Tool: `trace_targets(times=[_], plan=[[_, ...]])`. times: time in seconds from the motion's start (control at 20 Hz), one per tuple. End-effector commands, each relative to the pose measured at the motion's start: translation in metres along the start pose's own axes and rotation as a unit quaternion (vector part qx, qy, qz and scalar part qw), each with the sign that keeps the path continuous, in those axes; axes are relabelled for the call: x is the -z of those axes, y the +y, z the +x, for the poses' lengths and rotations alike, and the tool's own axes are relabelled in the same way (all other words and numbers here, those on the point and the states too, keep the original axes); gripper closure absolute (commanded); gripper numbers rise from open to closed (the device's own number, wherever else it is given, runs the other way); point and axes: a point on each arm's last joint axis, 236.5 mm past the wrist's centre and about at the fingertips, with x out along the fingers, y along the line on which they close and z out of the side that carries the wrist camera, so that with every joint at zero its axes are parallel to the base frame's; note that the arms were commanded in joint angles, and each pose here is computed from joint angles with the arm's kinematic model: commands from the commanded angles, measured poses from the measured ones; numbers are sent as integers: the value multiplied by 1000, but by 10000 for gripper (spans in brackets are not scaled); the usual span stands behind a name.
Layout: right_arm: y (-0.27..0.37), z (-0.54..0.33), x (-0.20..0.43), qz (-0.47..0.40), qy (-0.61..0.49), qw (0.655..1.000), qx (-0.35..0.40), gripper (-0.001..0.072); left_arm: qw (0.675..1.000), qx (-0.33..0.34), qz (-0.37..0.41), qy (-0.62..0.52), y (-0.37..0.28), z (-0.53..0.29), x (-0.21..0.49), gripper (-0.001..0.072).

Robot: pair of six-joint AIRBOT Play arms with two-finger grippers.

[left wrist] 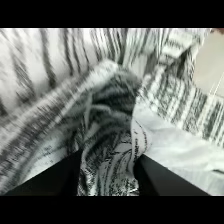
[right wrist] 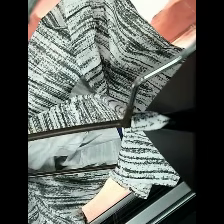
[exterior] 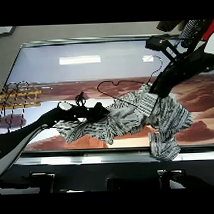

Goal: Fold the clothes and pants, and hang the long-sleeved shirts on hangers.

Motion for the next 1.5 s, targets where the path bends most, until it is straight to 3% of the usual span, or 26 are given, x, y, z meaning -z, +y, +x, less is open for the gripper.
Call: trace_targets(times=[0.0, 0.3, 0.85, 0.9, 0.95, 1.0, 1.25, 1.45], plan=[[-1, 0, -1, -1, -1, 1000, 1, 686, 999, 44, 2, 3, -7, -13, -17, 300], [-1, 0, -1, 5, -1, 1000, 1, 686, 995, 95, 21, 4, -31, -7, -11, 300], [0, 0, -1, 9, -1, 1000, 1, 686, 994, 102, 21, 27, -41, 33, -10, 305], [0, 0, 0, 9, -1, 1000, 1, 686, 994, 101, 21, 30, -40, 37, -9, 366], [0, 0, 0, 9, -1, 1000, 1, 686, 994, 98, 19, 34, -37, 41, -7, 499], [0, 0, 0, 9, -1, 1000, 1, 686, 994, 96, 19, 41, -34, 44, -3, 683], [4, 0, 5, 25, 11, 1000, -7, 686, 992, 107, 63, -4, -50, 15, -33, 692], [4, 0, 10, 40, 22, 999, -7, 687, 981, 85, 145, -93, -83, -46, -70, 692]])
